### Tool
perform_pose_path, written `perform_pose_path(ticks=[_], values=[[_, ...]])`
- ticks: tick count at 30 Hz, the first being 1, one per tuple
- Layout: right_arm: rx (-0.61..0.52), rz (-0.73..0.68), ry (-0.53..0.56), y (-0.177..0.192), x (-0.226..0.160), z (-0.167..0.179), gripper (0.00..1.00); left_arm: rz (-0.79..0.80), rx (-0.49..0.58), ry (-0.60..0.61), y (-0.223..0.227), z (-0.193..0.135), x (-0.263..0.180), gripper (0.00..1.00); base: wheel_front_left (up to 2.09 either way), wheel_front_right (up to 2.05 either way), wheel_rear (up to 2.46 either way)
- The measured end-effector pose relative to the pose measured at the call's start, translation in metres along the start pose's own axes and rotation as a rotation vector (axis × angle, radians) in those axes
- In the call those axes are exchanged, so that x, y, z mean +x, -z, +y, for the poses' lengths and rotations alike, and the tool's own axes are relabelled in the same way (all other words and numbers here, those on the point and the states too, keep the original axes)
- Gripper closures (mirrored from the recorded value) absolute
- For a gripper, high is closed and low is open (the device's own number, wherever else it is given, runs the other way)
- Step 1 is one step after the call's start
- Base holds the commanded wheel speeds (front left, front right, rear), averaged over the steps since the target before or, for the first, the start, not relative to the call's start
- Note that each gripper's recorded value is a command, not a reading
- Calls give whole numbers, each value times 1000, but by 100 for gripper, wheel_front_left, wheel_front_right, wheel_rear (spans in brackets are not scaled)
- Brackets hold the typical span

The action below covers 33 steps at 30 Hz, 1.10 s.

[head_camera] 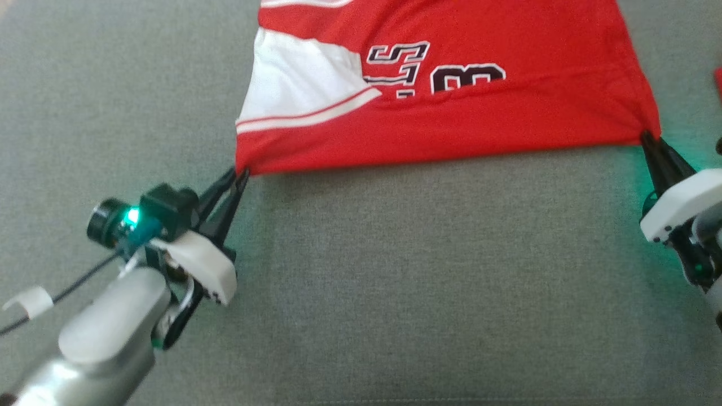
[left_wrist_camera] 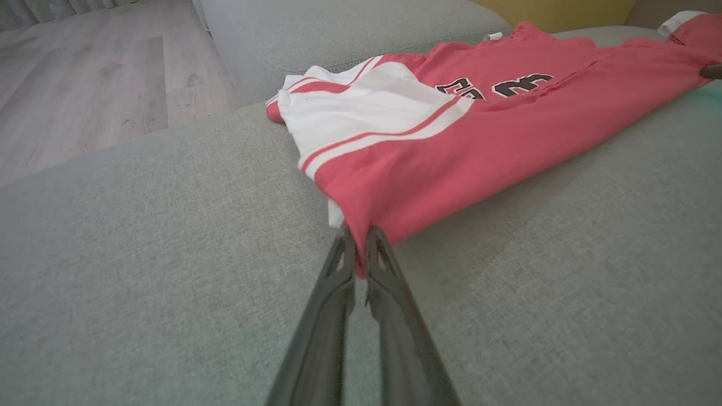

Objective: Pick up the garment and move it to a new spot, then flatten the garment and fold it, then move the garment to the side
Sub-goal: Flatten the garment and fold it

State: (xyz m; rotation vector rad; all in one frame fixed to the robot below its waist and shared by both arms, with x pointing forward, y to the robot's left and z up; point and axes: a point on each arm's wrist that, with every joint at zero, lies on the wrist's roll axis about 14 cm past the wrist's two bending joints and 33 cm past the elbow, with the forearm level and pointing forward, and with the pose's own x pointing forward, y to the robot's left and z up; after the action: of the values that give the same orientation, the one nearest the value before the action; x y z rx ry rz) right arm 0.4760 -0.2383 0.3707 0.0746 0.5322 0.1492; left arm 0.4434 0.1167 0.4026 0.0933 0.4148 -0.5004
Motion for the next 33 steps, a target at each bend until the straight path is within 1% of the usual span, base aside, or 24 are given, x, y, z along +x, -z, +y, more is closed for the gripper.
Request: perform_pose_path(ticks=[3, 8, 9, 16, 22, 25, 26, 27, 28, 29, 30, 33], values=[[3, -8, -4, 1, -14, 0, 100, -2, -4, 0, 3, -9, -13, 100, 0, 0, 0], [7, 11, 2, 22, -48, -8, 100, 24, -27, 4, 22, -29, -44, 100, 0, 0, 0], [7, 11, 2, 22, -48, -8, 100, 24, -27, 4, 22, -29, -44, 100, 0, 0, 0], [28, 44, 7, 50, -87, -14, 100, 61, -49, 5, 43, -52, -79, 100, 0, 0, 0], [67, 88, 16, 80, -111, -14, 100, 107, -83, 20, 60, -71, -97, 100, 0, 0, 0], [67, 91, 20, 85, -116, -15, 100, 120, -85, 23, 63, -74, -99, 100, 0, 0, 0], [67, 85, 20, 83, -116, -15, 78, 121, -85, 19, 63, -74, -98, 100, 0, 0, 0], [70, 80, 24, 81, -115, -16, 27, 121, -85, 18, 63, -73, -98, 100, 0, 0, 0], [68, 70, 30, 78, -114, -18, 0, 119, -86, 17, 62, -73, -97, 85, 0, 0, 0], [65, 57, 36, 73, -114, -21, 0, 115, -87, 15, 61, -73, -96, 7, 0, 0, 0], [62, 44, 44, 69, -113, -24, 0, 110, -89, 14, 59, -72, -95, 0, 0, 0, 0], [52, 19, 55, 61, -113, -28, 0, 92, -82, 0, 52, -65, -93, 0, 0, 0, 0]])
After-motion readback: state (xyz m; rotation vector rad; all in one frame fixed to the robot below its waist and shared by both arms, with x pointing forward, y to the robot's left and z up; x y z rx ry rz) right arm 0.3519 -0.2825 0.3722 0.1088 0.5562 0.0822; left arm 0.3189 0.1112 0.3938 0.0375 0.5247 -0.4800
